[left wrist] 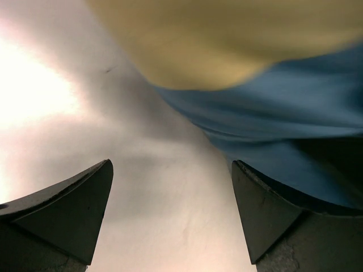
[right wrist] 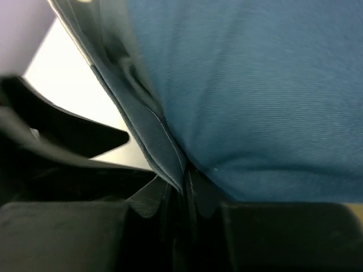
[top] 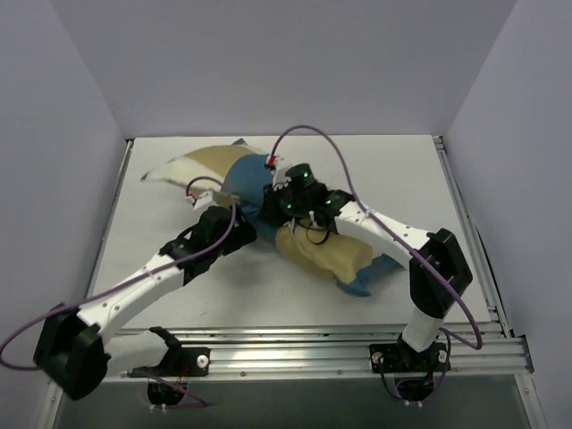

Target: Remove the pillowcase from the pillow

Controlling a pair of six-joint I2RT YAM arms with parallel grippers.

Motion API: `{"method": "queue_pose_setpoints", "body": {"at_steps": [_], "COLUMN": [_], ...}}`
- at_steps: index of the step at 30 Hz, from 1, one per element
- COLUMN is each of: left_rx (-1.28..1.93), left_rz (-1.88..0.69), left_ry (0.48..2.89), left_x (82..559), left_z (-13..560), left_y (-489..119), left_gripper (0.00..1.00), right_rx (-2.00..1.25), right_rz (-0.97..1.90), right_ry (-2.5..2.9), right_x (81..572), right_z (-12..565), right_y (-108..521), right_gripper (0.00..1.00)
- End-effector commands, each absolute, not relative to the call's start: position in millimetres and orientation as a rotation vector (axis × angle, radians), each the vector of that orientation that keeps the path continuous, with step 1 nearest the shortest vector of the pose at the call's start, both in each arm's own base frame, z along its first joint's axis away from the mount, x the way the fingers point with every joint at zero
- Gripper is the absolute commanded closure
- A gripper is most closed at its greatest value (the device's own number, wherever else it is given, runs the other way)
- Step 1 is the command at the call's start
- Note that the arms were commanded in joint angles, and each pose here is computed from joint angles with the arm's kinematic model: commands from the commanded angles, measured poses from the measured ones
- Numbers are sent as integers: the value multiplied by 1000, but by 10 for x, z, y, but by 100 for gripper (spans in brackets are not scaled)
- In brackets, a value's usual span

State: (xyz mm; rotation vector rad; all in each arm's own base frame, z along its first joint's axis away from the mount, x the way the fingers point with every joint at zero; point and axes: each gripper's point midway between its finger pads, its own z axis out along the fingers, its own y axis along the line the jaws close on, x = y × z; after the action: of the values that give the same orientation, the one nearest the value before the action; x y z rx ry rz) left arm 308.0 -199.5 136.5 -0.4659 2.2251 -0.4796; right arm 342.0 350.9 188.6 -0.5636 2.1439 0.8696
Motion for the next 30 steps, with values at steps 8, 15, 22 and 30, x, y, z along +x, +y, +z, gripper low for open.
{"method": "queue_pose_setpoints", "body": {"at_steps": [8,15,22,30], "left_rx": [-590,-509,-267,-220], "left_rz": [-472,-387,-434,-318], "left_ry": [2079,2027,1989,2033], "left_x": [2157,2228,2827,3725], "left_z": [1983,2353,2832,2619], "left_y": [-1083,-966,-1538,-2082], "left_gripper": [6,6,6,6], "right_rx": [-647,-475,-105,175], "right_rz": [788,642,285,63], "right_ry": [2138,1999,2016,2031], "right_x": [2954,2929,3192,3069], "right_z": [2171,2926,2939,2580], "right_y": [3990,3525,2166,1116], "right_gripper": [43,18,12,9]}}
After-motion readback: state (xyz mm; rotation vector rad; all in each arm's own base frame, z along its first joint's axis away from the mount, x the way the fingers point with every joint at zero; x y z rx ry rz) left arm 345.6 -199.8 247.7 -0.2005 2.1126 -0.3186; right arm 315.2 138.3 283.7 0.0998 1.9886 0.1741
